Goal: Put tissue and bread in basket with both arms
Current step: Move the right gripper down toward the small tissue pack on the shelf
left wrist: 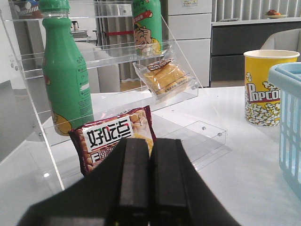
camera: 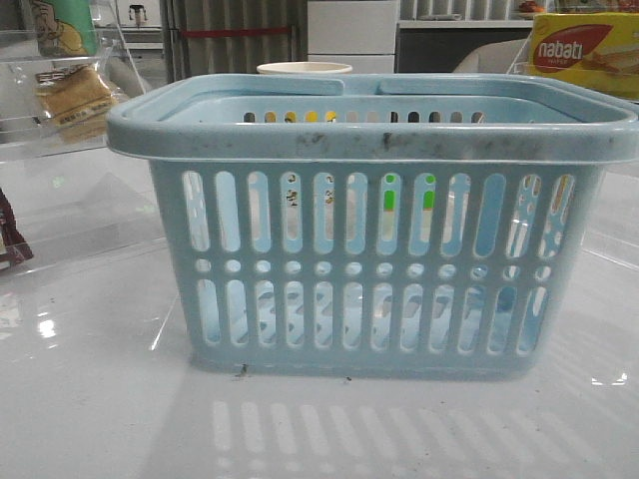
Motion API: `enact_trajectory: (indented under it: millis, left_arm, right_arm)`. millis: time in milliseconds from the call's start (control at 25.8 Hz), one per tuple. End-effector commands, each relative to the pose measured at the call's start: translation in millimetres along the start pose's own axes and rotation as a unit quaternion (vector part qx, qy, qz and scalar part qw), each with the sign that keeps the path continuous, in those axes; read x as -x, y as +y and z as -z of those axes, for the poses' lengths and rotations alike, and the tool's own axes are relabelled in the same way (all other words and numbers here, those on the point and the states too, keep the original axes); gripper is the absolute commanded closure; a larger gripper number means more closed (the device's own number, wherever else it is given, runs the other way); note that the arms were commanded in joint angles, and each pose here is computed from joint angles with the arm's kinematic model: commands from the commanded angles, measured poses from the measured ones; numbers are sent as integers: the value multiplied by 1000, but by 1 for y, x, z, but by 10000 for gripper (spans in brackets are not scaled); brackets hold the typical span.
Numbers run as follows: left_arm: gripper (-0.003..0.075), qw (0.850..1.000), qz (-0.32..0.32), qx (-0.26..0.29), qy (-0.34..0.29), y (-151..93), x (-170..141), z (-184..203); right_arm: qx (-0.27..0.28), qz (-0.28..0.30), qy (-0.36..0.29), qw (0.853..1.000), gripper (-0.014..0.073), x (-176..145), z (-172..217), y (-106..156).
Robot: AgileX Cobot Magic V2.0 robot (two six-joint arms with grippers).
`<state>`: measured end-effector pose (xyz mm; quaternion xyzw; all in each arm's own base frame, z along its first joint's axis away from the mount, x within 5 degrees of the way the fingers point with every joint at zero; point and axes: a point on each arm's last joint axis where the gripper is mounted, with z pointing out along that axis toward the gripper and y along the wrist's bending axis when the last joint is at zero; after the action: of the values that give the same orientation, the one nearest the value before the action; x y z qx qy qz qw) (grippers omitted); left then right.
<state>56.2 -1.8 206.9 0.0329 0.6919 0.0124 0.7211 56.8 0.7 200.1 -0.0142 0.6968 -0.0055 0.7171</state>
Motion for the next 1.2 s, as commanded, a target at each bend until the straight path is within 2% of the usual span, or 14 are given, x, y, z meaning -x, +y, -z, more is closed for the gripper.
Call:
enact_trajectory:
  millis: [0,892,1009,1164]
  left_arm:
    - [629,999,3,4,-52,1,9,2]
    - [629,999,3,5,-54,1,9,2]
    - [629,997,3,7,-72,1,13,2]
    - [629,991,3,13,-135,3,28,5]
  right_arm:
    - [-1,3,-54,999,538,9,2,0]
    - [-1,3,-54,999,538,9,2,0]
    - [-1,3,-57,998,538,10,2,0]
    - [0,0,-69,998,538,16,3,0]
